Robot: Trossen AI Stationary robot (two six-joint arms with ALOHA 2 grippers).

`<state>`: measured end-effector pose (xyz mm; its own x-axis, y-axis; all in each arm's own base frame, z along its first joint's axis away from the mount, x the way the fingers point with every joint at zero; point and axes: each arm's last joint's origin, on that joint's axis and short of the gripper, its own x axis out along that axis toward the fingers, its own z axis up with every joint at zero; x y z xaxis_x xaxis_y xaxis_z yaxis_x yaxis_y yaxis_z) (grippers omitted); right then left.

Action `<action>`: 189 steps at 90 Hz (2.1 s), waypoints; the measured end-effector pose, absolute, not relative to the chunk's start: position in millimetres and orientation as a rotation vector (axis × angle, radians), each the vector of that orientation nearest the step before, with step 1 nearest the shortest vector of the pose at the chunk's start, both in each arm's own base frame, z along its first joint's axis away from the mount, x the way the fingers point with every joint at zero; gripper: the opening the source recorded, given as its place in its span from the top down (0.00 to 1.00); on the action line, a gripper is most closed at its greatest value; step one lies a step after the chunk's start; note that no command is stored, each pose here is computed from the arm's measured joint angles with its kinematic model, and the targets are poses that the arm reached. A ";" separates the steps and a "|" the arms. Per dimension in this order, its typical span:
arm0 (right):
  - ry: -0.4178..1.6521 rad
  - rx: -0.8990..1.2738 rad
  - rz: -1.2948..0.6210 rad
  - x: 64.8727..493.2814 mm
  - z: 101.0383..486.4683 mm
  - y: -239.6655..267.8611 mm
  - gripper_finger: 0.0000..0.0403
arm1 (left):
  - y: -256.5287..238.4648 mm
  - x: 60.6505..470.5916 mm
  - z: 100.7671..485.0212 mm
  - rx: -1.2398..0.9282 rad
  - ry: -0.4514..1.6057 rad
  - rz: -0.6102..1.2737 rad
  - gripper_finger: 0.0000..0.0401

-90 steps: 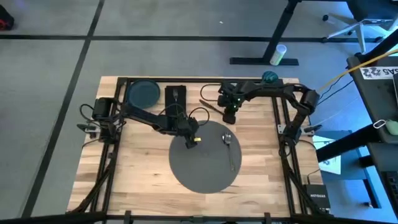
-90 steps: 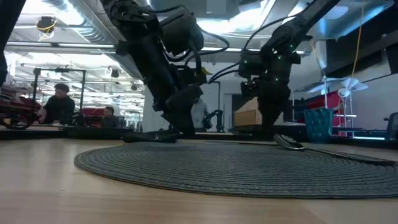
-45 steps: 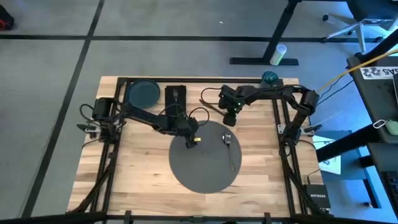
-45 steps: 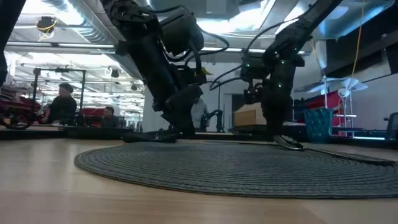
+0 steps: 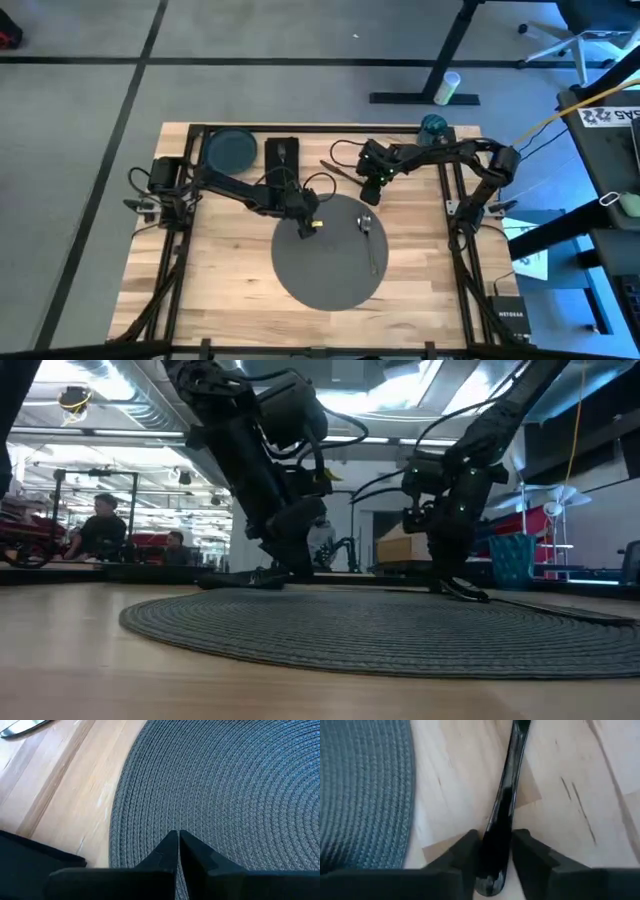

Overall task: Set table place
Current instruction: Put the black table knife on the gray tablemat to the left of the black spoon

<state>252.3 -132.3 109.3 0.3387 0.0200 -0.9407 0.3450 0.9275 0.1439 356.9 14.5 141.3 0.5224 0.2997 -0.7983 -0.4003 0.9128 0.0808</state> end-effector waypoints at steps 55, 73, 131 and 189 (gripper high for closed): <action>1.143 0.322 -0.147 263.9 119.2 -135.4 1.00 | 14.5 356.8 141.2 -0.116 0.934 0.420 1.00; 1.134 0.354 -0.141 264.3 119.6 -134.7 0.94 | 14.5 356.8 141.2 -0.117 0.933 0.420 1.00; 1.139 0.332 -0.163 264.6 120.0 -135.0 0.61 | 14.5 356.8 141.2 -0.118 0.933 0.421 1.00; 1.221 0.241 -0.242 260.3 113.8 -139.9 0.61 | 14.5 356.8 141.2 -0.118 0.933 0.421 1.00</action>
<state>260.3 -139.9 113.8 0.3233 -0.0536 -0.9448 0.3103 0.9492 0.0523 356.8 14.5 141.2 0.5209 0.2996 -0.7993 -0.4005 0.9127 0.0811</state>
